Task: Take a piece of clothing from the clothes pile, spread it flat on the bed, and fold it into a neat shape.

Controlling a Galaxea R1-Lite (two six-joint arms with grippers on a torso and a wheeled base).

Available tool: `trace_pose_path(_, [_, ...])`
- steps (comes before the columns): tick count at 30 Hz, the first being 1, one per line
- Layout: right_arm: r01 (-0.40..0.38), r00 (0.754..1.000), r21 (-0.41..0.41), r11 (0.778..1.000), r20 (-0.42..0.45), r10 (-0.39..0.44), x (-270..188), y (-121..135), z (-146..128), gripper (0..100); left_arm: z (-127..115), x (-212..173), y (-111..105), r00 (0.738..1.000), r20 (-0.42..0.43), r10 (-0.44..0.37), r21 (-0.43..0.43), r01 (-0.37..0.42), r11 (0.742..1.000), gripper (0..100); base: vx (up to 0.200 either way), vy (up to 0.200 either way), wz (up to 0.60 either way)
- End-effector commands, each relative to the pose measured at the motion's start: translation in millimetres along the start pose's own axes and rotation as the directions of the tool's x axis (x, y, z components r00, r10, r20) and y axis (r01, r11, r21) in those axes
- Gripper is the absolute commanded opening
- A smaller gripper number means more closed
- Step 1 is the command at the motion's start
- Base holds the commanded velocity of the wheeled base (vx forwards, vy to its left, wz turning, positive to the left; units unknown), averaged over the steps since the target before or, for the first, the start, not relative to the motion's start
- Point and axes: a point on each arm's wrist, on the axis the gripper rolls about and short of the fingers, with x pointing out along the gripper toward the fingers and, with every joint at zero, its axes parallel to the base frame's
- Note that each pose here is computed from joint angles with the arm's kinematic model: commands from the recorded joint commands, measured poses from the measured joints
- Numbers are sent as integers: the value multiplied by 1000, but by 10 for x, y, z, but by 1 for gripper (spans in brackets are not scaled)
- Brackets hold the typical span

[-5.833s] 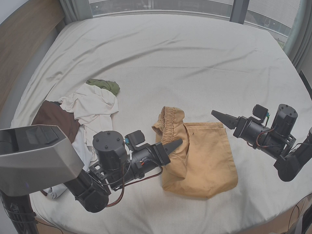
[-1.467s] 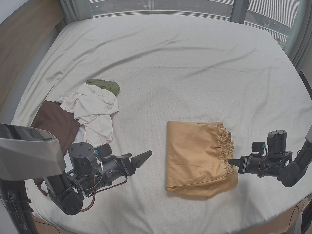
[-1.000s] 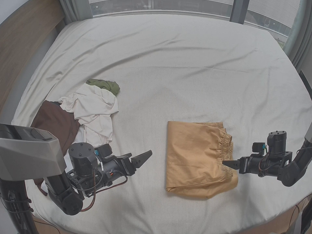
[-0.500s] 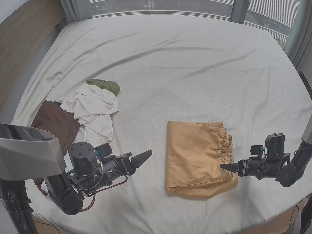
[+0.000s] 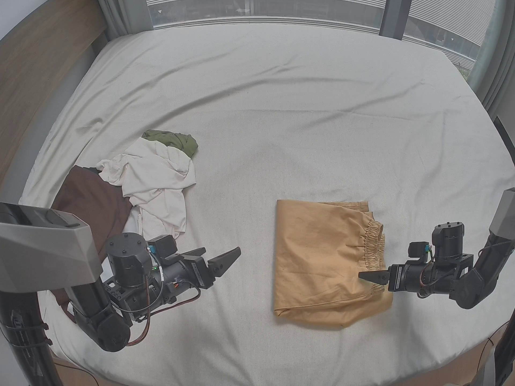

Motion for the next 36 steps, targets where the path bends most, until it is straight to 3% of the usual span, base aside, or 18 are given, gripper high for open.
trace_pose_path(1, [-51, 999, 49, 997, -5, 52, 26, 13, 4, 100, -14, -66, 75, 999, -13, 31, 54, -30, 998, 100, 0, 0, 0])
trace_pose_path(7, [-77, 997, 71, 994, -3, 78, 58, 7, 2, 100, 1, -139, 208, 997, -13, 78, 195, -74, 978, 100, 0, 0, 0])
trace_pose_path(13, [-93, 995, 94, 991, -22, 96, 105, 10, -23, 100, 56, -205, 343, 996, -8, 92, 331, -84, 940, 100, 0, 0, 0])
trace_pose_path(22, [-141, 988, 126, 982, -45, 147, 175, 54, -43, 100, 87, -211, 336, 997, 1, 81, 336, -77, 939, 100, 0, 0, 0])
trace_pose_path(34, [-232, 973, 142, 962, 47, 228, 354, 110, -139, 100, 88, -219, 338, 997, 2, 83, 334, -79, 939, 100, 0, 0, 0])
trace_pose_path(35, [-233, 973, 143, 962, 45, 228, 354, 113, -144, 0, 87, -219, 338, 997, 1, 83, 334, -79, 939, 100, 0, 0, 0])
trace_pose_path(36, [-232, 973, 144, 962, 44, 228, 354, 112, -146, 0, 87, -219, 338, 997, 1, 83, 334, -79, 939, 100, 0, 0, 0])
